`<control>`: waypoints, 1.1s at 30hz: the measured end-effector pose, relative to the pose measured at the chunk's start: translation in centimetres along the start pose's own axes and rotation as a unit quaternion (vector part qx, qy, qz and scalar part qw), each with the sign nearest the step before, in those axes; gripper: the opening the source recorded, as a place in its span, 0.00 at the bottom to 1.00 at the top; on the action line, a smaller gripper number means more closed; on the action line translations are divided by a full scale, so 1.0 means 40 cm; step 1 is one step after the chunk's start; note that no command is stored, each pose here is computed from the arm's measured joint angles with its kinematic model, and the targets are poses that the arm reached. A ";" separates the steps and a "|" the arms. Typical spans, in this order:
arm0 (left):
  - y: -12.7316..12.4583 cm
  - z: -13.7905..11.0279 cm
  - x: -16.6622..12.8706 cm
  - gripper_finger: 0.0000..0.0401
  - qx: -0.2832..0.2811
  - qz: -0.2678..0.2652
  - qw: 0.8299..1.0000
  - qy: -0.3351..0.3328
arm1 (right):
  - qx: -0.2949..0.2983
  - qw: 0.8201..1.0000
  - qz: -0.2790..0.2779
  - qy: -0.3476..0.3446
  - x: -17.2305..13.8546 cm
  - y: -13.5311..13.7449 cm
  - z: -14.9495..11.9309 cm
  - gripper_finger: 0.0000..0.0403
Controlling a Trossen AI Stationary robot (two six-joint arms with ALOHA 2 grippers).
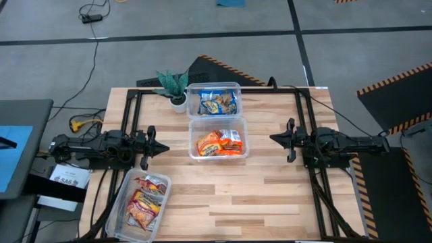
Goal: Sort Maruchan noodles
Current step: Return to Home Position
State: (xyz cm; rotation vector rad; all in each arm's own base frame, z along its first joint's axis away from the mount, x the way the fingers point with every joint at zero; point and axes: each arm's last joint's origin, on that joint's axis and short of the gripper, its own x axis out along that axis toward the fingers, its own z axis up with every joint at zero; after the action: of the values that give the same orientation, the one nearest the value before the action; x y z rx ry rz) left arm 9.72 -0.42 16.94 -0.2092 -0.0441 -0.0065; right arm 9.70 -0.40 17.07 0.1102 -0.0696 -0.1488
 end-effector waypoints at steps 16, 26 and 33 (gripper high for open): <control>0.000 0.000 0.000 0.00 0.000 0.000 1.000 0.000 | 0.000 1.000 0.000 0.001 0.000 0.000 -0.001 0.04; 0.000 0.000 0.000 0.00 0.000 0.000 1.000 0.000 | -0.001 1.000 0.000 0.005 0.001 0.000 -0.002 0.04; 0.000 0.000 0.000 0.00 0.000 0.000 1.000 0.000 | -0.001 1.000 0.000 0.005 0.001 0.000 -0.003 0.04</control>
State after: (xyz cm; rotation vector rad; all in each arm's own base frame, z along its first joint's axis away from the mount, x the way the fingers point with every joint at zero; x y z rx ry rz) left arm 9.72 -0.42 16.94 -0.2092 -0.0440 -0.0067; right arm 9.75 -0.39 16.97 0.1091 -0.0589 -0.1483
